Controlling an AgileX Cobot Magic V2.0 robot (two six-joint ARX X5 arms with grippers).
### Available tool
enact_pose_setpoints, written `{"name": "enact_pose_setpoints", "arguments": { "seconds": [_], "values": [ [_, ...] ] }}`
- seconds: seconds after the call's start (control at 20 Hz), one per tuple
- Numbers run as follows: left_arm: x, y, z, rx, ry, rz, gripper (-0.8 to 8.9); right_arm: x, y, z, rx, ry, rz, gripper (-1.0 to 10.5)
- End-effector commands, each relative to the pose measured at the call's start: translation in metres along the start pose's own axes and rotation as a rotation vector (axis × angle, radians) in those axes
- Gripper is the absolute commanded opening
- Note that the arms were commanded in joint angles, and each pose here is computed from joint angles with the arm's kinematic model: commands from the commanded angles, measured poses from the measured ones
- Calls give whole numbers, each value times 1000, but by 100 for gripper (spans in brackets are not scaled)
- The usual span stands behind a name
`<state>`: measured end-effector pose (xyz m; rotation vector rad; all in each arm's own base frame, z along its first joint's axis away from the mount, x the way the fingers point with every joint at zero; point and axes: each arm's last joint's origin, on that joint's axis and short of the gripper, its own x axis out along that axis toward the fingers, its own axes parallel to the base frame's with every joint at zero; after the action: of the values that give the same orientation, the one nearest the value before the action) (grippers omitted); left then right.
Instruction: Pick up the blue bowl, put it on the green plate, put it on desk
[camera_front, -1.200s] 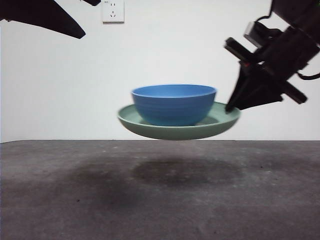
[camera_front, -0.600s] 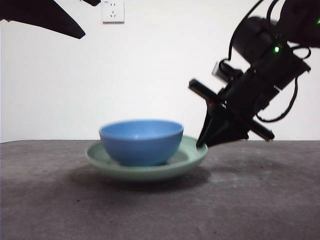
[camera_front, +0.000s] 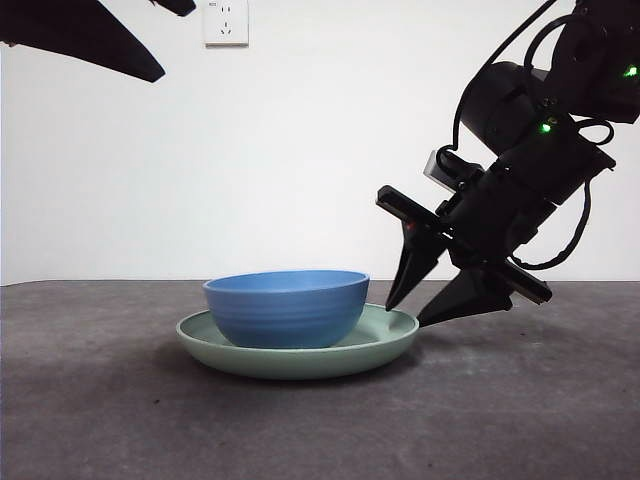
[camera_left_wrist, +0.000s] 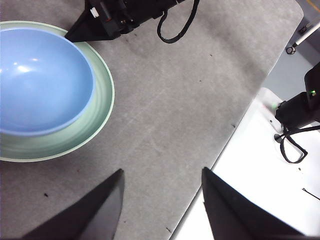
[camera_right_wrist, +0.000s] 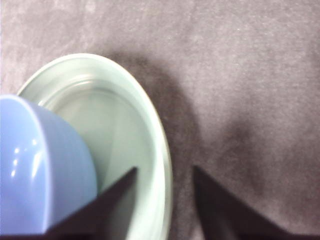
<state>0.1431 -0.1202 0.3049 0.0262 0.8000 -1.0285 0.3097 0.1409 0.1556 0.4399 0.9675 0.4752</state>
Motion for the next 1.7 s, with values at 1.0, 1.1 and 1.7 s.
{"name": "enact_pose_setpoints", "arguments": {
  "seconds": [1.0,1.1,1.7],
  "values": [
    [0,-1,3,12,-6,-6,249,-194,70,-30,-406,-80,135,223],
    [0,-1,3,12,-6,-6,249,-203,71,-38,-415,-50,147,223],
    [0,-1,3,12,-6,-6,249,-229,73,-73,-472,119,220,223]
  ]
}}
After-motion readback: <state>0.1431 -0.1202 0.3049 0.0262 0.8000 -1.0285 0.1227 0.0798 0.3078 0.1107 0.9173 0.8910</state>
